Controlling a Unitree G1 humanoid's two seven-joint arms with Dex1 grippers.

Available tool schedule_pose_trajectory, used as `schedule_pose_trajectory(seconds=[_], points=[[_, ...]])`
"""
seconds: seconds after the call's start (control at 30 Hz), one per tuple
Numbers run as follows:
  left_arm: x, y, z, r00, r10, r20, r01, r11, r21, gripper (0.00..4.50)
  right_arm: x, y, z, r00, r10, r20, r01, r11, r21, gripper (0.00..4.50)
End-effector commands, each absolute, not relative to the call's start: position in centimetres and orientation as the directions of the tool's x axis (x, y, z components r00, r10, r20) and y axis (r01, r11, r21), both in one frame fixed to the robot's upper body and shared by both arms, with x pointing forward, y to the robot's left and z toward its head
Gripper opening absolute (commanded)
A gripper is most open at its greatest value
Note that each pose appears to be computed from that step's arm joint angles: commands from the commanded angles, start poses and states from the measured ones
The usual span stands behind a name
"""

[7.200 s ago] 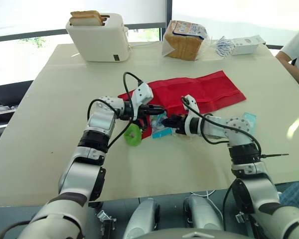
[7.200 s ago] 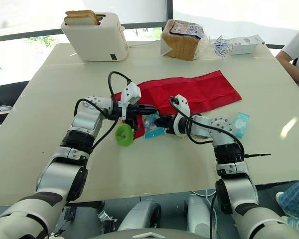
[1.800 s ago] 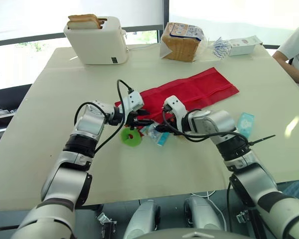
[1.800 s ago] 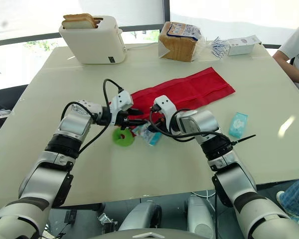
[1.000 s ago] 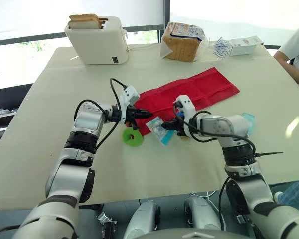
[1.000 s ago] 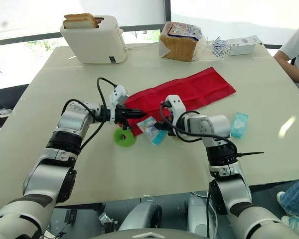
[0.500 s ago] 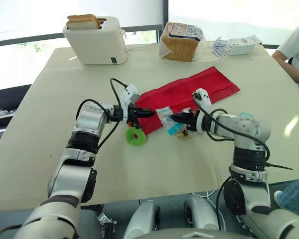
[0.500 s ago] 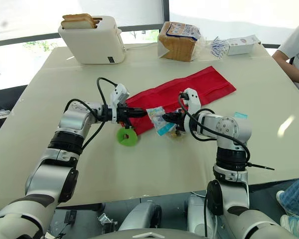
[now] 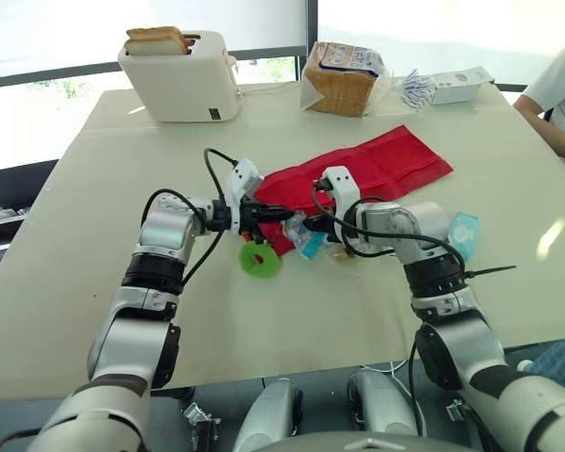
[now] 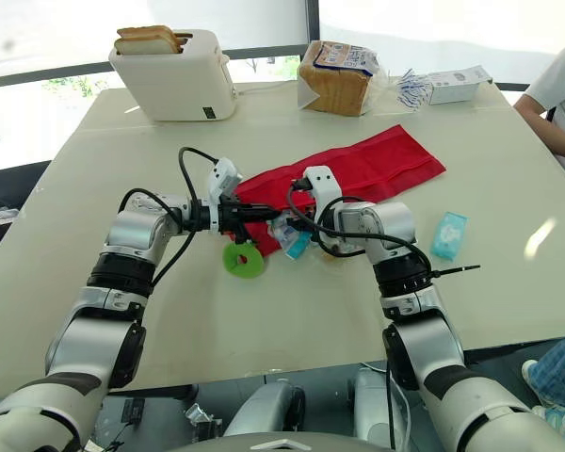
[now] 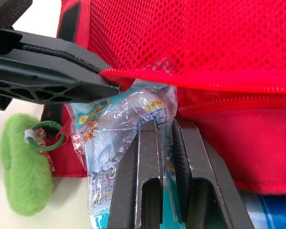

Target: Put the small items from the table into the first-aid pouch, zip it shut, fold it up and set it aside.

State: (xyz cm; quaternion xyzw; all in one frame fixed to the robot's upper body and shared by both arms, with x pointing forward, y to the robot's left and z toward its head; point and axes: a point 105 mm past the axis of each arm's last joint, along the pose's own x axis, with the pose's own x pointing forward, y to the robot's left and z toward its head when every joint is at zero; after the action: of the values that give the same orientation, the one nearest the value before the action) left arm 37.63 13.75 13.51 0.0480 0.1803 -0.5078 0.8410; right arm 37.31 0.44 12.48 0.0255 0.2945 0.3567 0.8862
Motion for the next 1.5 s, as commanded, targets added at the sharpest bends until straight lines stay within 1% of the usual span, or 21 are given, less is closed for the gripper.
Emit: schedule_pose_trajectory(seconds=[0.03, 0.17, 0.4, 0.5, 0.57, 0.6, 0.63, 0.67, 0.7, 0.73, 0.83, 0.87, 0.9, 0.93, 0.97, 1.07, 1.1, 1.37, 1.5], points=[[37.3, 13.6, 14.7, 0.415, -0.852, -0.318, 0.883, 0.462, -0.083, 0.05, 38.6, 0.4, 14.5, 0.647, 0.624, -0.439, -0.604, 0.77, 0.205, 0.0], [37.2, 13.6, 14.7, 0.411, -0.853, -0.321, 0.884, 0.459, -0.087, 0.05, 39.0, 0.7, 15.0, 0.666, 0.617, -0.418, -0.577, 0.782, 0.235, 0.0], [37.0, 13.2, 14.5, 0.402, -0.853, -0.332, 0.888, 0.452, -0.086, 0.05, 39.8, 2.3, 15.3, 0.7, 0.613, -0.367, -0.506, 0.788, 0.351, 0.0], [37.1, 13.3, 14.2, 0.409, -0.845, -0.343, 0.884, 0.46, -0.08, 0.05, 39.5, 2.7, 15.1, 0.68, 0.653, -0.334, -0.513, 0.749, 0.42, 0.0], [37.3, 13.5, 14.0, 0.423, -0.834, -0.353, 0.877, 0.475, -0.07, 0.0, 39.0, 2.5, 15.1, 0.66, 0.686, -0.306, -0.534, 0.715, 0.45, 0.9], [37.4, 13.6, 14.0, 0.428, -0.83, -0.356, 0.875, 0.479, -0.065, 0.0, 38.7, 2.2, 15.2, 0.655, 0.695, -0.297, -0.554, 0.709, 0.437, 1.22], [37.5, 13.7, 14.0, 0.432, -0.828, -0.358, 0.874, 0.483, -0.061, 0.0, 38.4, 2.0, 15.5, 0.651, 0.706, -0.279, -0.576, 0.699, 0.425, 1.8], [37.6, 13.7, 14.0, 0.435, -0.825, -0.36, 0.873, 0.485, -0.056, 0.0, 38.1, 1.9, 16.1, 0.649, 0.719, -0.248, -0.6, 0.684, 0.414, 2.11], [37.7, 13.8, 14.0, 0.438, -0.822, -0.363, 0.872, 0.486, -0.049, 0.0, 37.6, 1.6, 16.6, 0.64, 0.734, -0.226, -0.628, 0.669, 0.397, 2.63], [37.7, 13.8, 14.0, 0.439, -0.82, -0.367, 0.873, 0.486, -0.041, 0.0, 37.0, 1.3, 16.9, 0.621, 0.752, -0.221, -0.664, 0.655, 0.361, 2.98], [37.9, 14.0, 14.0, 0.442, -0.817, -0.371, 0.873, 0.487, -0.031, 0.0, 34.5, 0.5, 17.5, 0.538, 0.817, -0.208, -0.785, 0.575, 0.23, 2.98], [38.0, 14.0, 14.1, 0.443, -0.816, -0.371, 0.873, 0.487, -0.028, 0.0, 34.0, 0.2, 17.5, 0.518, 0.829, -0.212, -0.808, 0.555, 0.196, 2.73], [38.0, 14.1, 14.1, 0.444, -0.816, -0.371, 0.873, 0.487, -0.028, 0.0, 33.7, -0.1, 17.1, 0.51, 0.828, -0.231, -0.819, 0.55, 0.162, 2.34], [38.0, 14.1, 14.1, 0.444, -0.816, -0.37, 0.873, 0.487, -0.027, 0.0, 33.3, -0.2, 16.6, 0.492, 0.832, -0.258, -0.84, 0.531, 0.111, 2.05], [38.0, 14.1, 14.1, 0.443, -0.817, -0.369, 0.873, 0.486, -0.027, 0.0, 33.3, -0.3, 15.9, 0.489, 0.826, -0.28, -0.845, 0.528, 0.084, 1.52], [37.9, 14.0, 14.3, 0.441, -0.82, -0.366, 0.875, 0.483, -0.028, 0.0, 33.5, -0.3, 13.8, 0.495, 0.793, -0.356, -0.852, 0.522, -0.021, 0.15], [37.9, 14.0, 14.3, 0.44, -0.821, -0.364, 0.876, 0.482, -0.028, 0.0, 33.6, -0.1, 13.4, 0.495, 0.789, -0.363, -0.853, 0.521, -0.03, 0.06], [37.7, 14.1, 14.3, 0.437, -0.822, -0.365, 0.878, 0.479, -0.028, 0.0, 34.8, 1.1, 12.5, 0.522, 0.771, -0.365, -0.836, 0.548, -0.04, 0.06], [37.6, 14.3, 14.3, 0.437, -0.822, -0.365, 0.877, 0.479, -0.03, 0.0, 35.4, 1.6, 11.7, 0.531, 0.751, -0.391, -0.828, 0.557, -0.055, 0.06]])
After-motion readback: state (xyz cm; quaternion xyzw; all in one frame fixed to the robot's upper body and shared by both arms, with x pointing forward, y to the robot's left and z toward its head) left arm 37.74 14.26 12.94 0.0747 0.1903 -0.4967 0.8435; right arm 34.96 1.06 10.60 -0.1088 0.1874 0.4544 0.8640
